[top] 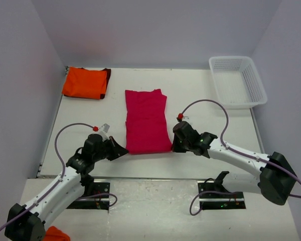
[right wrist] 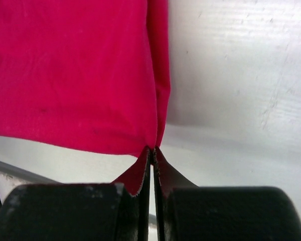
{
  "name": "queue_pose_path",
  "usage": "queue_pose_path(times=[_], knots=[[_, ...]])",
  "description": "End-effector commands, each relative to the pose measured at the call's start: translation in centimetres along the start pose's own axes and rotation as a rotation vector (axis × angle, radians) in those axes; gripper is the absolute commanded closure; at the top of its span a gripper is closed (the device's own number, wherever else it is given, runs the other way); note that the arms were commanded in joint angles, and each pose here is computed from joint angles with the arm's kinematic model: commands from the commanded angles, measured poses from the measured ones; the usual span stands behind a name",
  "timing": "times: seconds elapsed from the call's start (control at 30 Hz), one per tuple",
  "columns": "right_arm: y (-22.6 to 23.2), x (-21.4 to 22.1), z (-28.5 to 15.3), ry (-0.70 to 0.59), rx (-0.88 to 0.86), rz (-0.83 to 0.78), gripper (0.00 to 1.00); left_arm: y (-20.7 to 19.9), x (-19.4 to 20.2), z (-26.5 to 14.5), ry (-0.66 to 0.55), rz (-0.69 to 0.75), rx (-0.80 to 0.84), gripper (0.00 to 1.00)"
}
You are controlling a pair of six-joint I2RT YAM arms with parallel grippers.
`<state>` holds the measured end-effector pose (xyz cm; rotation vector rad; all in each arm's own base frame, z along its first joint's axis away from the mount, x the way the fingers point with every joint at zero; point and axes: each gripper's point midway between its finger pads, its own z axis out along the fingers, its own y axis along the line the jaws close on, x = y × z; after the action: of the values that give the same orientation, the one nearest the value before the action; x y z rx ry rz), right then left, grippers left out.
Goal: Fold and stack the t-shirts
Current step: Grab one side of the 2/3 rectangular tshirt with both arms
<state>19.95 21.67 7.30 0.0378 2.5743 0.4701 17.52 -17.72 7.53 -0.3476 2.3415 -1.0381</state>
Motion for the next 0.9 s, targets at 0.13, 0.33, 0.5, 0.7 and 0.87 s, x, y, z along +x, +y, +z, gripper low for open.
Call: queue_pose_path(times=[0.13,0.33,0.5,0.7,0.87], knots=[[-1.5,3.9,-2.1,0.015,0.084,0.037,1.0,0.1,1.8,-2.2,0.043,0.006,0.015,1.0],[-1.3,5.9,-3.8,0.009,0.113,0.041,1.0,-0.2,2.1,-3.5,0.041,0.012,0.022,1.0],[-1.2,7.5,-4.6,0.013,0.124,0.039,1.0,0.0,2.3,-4.3,0.032,0.018,0.014,1.0],[-1.1,7.3,-5.1,-0.002,0.136,0.033,1.0,-0.3,2.0,-4.5,0.021,0.027,0.015,1.0],[-0.8,6.4,-5.4,-0.028,0.139,0.014,1.0,-0.5,1.6,-4.4,0.016,0.036,0.013,1.0]])
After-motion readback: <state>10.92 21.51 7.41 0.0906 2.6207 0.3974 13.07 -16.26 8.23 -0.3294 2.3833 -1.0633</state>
